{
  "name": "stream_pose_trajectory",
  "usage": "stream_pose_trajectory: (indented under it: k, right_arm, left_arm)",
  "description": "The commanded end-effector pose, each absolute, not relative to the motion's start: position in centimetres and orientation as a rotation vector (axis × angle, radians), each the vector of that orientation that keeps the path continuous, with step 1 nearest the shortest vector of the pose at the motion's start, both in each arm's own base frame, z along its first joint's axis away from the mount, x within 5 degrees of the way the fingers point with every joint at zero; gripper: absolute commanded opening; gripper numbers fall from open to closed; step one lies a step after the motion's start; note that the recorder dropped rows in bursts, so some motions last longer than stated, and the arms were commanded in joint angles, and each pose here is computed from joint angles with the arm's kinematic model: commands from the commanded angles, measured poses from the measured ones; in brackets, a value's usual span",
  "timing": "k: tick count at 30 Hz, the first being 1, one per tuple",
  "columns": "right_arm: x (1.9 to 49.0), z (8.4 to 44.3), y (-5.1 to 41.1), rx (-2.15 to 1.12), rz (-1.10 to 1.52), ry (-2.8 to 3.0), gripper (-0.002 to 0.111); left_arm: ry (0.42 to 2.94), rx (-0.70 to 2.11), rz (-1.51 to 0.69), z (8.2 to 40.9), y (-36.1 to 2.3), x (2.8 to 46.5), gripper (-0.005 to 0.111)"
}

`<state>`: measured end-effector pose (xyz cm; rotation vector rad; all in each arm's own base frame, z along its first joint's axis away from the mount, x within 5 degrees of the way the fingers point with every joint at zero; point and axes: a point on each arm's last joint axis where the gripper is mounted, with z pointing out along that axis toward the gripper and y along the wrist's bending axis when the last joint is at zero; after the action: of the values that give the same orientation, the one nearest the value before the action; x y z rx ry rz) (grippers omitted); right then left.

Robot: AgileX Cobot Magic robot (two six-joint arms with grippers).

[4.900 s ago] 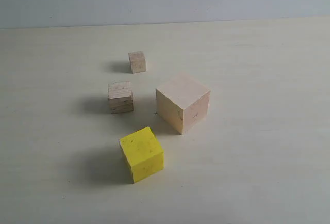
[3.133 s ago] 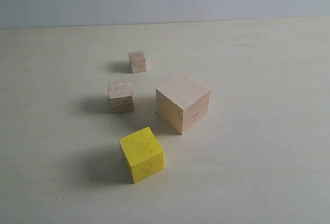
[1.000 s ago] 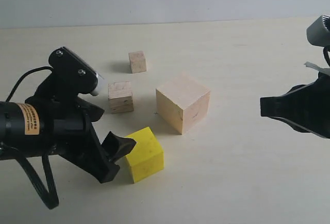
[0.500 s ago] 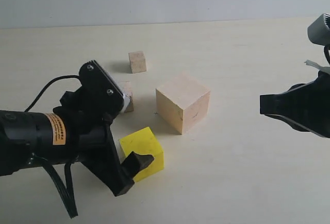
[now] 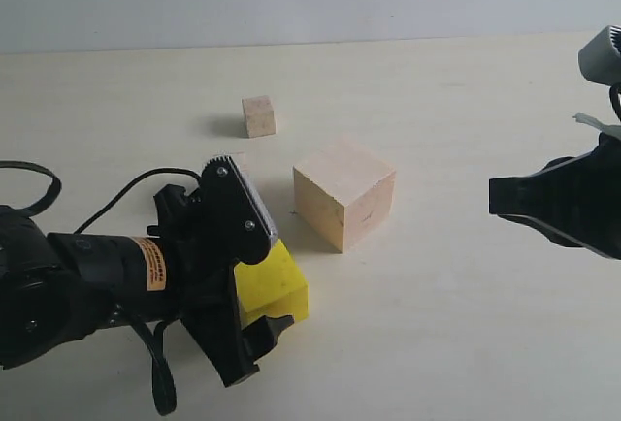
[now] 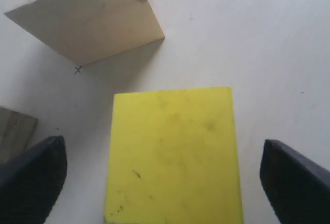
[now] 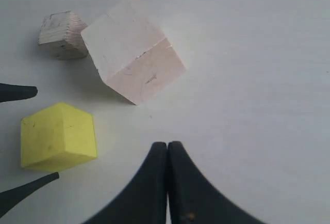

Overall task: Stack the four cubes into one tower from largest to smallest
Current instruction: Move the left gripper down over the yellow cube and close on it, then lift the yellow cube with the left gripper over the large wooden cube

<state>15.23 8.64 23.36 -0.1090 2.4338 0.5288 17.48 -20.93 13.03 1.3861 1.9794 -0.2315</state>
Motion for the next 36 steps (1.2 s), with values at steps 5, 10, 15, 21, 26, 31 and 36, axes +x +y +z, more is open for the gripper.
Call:
stream_pose_trajectory:
  k: [5, 10, 15, 21, 26, 31, 36]
  right_arm:
    - [15.4, 23.7, 8.7, -0.109, 0.533, 2.415, 0.0]
    - [15.3, 23.6, 8.7, -0.112, 0.53, 2.43, 0.0]
    - [15.3, 23.5, 8.7, -0.123, 0.524, 2.443, 0.0]
    - [15.3, 23.5, 8.6, -0.156, 0.492, 2.437, 0.0]
    - [15.4, 23.4, 8.3, -0.231, 0.417, 2.422, 0.0]
    - [15.4, 23.4, 8.3, -0.243, 0.405, 2.419, 0.0]
    - [15.4, 23.4, 8.2, -0.245, 0.402, 2.428, 0.0]
  left_arm:
    - [1.973, 1.399, -0.23, 12.4, -21.3, 17.5, 0.053]
    - [1.971, 1.403, -0.232, 13.1, -21.1, 17.3, 0.002]
    - [1.941, 1.371, -0.25, 15.2, -20.9, 17.2, 0.001]
    - [1.946, 1.255, -0.327, 20.9, -22.4, 18.2, 0.001]
    - [1.936, 1.196, -0.373, 25.6, -24.6, 19.9, 0.001]
    - [1.977, 1.184, -0.381, 26.9, -26.9, 22.0, 0.001]
    - [2.087, 1.108, -0.382, 25.8, -28.5, 25.1, 0.001]
